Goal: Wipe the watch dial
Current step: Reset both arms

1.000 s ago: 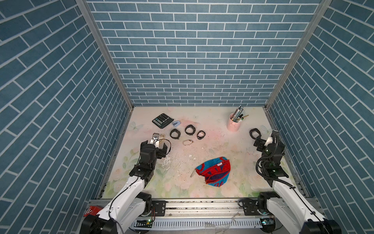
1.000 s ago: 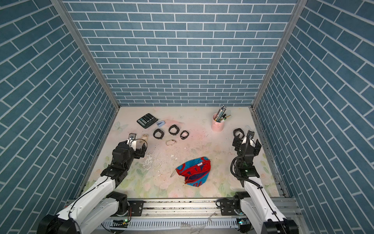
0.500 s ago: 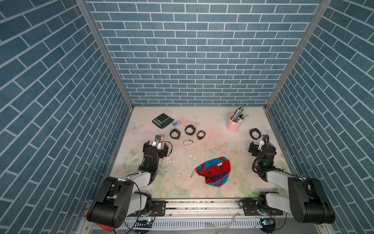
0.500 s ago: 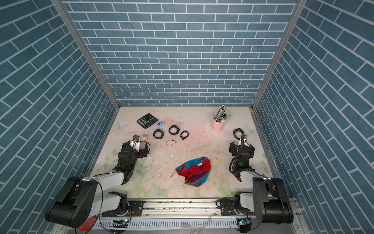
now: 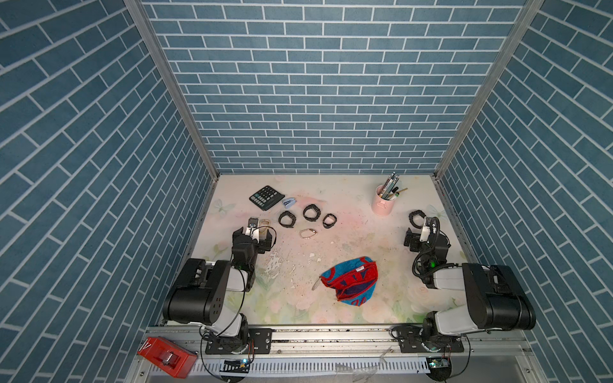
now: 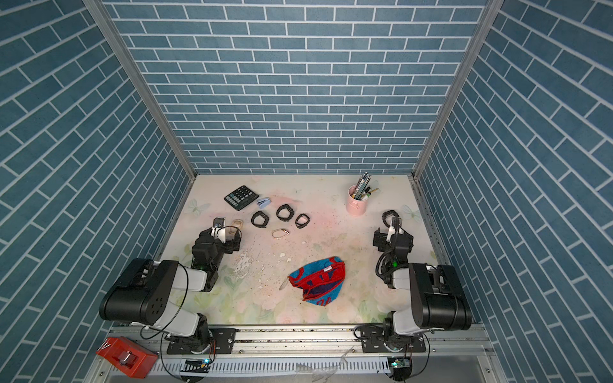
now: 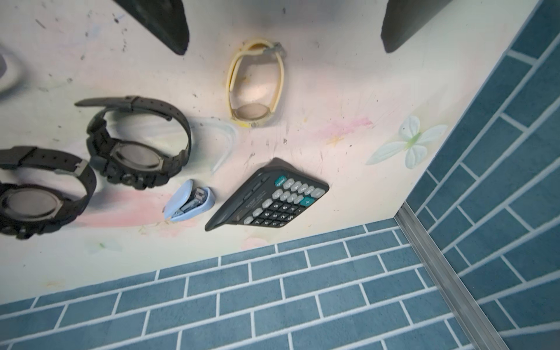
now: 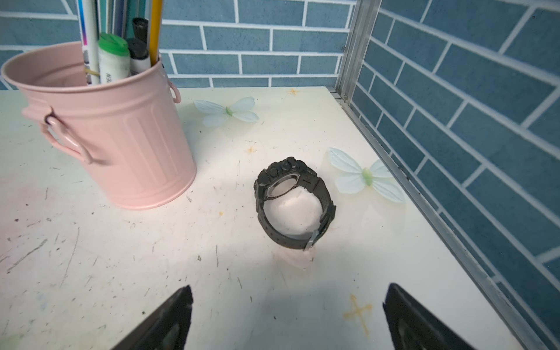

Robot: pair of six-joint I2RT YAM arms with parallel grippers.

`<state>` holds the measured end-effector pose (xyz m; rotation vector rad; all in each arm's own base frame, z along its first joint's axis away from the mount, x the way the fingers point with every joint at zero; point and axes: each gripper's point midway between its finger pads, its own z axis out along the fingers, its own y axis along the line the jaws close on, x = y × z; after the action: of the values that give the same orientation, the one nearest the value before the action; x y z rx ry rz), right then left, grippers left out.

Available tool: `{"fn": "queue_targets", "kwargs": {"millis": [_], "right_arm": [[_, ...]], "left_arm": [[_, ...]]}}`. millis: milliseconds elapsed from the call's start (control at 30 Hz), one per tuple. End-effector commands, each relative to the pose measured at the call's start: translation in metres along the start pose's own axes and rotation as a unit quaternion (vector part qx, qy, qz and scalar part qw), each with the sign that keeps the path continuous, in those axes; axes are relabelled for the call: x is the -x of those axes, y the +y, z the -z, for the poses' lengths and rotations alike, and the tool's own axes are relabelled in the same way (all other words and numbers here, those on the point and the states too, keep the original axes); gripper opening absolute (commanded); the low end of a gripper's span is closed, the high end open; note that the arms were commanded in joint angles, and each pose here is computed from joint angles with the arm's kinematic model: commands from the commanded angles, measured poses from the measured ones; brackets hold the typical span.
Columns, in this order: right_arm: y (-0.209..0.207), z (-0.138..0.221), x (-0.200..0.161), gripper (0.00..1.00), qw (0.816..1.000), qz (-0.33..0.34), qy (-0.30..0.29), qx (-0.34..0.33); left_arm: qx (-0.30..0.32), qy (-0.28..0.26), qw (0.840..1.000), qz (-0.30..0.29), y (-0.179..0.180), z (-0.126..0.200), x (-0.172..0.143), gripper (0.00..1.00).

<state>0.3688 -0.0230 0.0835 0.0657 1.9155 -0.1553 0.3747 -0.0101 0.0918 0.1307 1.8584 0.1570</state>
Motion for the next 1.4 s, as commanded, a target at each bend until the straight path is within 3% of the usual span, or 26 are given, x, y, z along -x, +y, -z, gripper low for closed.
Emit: {"fn": "queue_targets", "kwargs": {"millis": [0, 100, 1367], "right_arm": [[0.002, -0.010, 0.017, 0.98, 1.000, 0.000, -0.025, -0.009], [0.001, -0.016, 0.013, 0.99, 1.000, -0.002, 0.004, -0.012], [0.002, -0.020, 0.014, 0.99, 1.000, -0.007, 0.009, -0.001]], "left_arm": [[-0.011, 0.003, 1.000, 0.011, 0.000, -0.010, 0.010, 1.00], [-0.025, 0.025, 0.999, 0.018, 0.000, -0.017, 0.008, 1.00], [-0.015, 0.026, 0.999, 0.022, 0.004, -0.017, 0.008, 1.00]]}}
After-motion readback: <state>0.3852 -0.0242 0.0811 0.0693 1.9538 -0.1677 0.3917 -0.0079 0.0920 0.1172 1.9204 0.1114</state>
